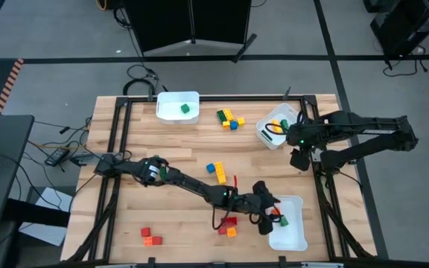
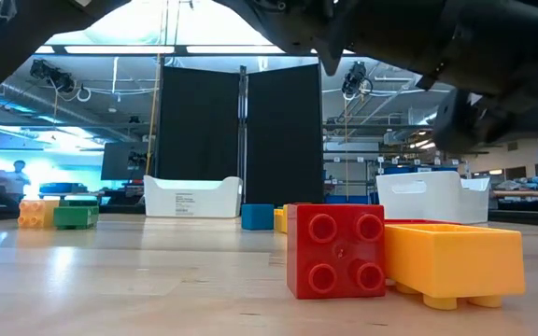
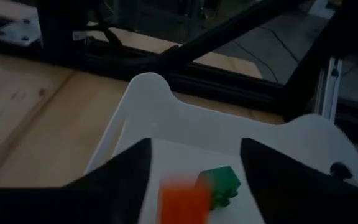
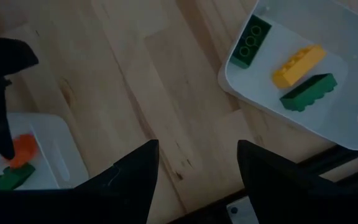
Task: Sort blocks by size
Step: Put the orange 4 stud gamepiece into the bottom white bin, then put the yellow square block into the top left white bin
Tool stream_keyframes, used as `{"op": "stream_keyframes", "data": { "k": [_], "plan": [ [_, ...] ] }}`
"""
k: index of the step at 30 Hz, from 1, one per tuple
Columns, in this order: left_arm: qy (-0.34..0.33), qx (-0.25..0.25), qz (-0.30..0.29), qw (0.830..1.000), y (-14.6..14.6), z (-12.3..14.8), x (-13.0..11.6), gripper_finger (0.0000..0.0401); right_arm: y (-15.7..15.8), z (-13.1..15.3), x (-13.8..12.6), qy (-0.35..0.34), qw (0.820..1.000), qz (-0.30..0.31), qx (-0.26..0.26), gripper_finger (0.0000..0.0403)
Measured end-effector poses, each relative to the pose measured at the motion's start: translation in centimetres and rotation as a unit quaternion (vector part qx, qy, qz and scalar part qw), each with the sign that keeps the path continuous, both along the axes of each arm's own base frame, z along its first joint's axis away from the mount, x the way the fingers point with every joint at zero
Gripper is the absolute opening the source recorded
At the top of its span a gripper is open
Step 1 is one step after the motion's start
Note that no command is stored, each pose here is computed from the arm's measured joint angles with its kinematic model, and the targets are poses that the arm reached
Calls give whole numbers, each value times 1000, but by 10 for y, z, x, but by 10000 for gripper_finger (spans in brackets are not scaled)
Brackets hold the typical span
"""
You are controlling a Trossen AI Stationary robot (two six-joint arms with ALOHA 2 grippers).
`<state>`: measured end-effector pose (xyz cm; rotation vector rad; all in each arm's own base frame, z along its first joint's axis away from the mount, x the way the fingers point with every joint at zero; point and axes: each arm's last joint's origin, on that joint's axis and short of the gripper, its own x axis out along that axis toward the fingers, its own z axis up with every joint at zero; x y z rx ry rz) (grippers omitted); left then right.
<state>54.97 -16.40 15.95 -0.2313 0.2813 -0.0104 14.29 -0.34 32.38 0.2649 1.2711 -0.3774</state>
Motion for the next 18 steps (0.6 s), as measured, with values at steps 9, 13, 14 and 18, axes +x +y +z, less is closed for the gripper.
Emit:
{"op": "stream_keyframes", "data": {
  "k": [9,13,14,18],
  "plan": [
    [-8,25,-6,1000,1,1,1,352,0,0,0,0,1000,3,-1,229],
    [-17,39,-10,999,1,8,0,358,0,0,0,1,1000,5,-1,229],
    [-24,42,-11,999,1,10,0,359,0,0,0,1,1000,4,-1,229],
    [-14,56,-17,998,2,21,-3,360,0,0,0,0,1000,4,-1,229]
  ]
}}
